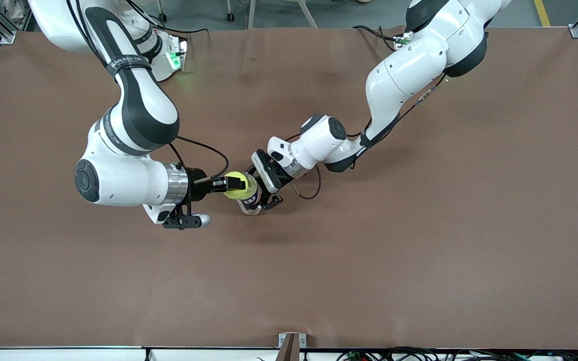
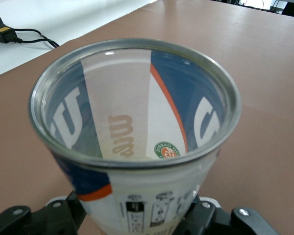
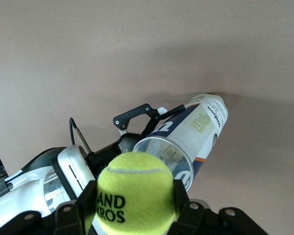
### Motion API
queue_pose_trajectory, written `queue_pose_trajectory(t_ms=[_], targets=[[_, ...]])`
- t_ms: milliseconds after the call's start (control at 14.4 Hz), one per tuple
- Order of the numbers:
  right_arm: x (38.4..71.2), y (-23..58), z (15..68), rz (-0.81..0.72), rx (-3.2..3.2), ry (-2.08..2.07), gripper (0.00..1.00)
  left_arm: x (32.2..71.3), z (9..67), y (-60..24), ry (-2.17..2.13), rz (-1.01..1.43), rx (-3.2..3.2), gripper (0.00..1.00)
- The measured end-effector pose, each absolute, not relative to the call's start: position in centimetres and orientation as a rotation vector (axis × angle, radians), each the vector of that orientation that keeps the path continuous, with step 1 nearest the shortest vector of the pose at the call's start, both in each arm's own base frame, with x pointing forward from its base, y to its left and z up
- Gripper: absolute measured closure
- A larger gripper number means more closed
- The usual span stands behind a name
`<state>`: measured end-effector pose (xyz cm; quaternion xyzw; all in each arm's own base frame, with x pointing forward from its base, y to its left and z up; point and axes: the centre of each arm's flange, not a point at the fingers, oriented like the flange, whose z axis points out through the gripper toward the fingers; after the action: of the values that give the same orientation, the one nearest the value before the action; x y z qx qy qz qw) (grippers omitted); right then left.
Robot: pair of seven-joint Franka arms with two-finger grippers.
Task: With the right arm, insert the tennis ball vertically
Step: 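Drop the second ball into the tube by opening the right gripper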
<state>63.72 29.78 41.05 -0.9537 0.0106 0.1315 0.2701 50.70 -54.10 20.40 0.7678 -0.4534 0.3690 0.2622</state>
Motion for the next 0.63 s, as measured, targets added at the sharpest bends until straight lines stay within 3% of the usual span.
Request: queue_pose_trajectory(t_ms=[626], targets=[[62.8,30.3,38.9,0.411,-2.581,0.03,0.34,50.7,20.4,-54.1,-1.227,0.998,2.077,0.22]])
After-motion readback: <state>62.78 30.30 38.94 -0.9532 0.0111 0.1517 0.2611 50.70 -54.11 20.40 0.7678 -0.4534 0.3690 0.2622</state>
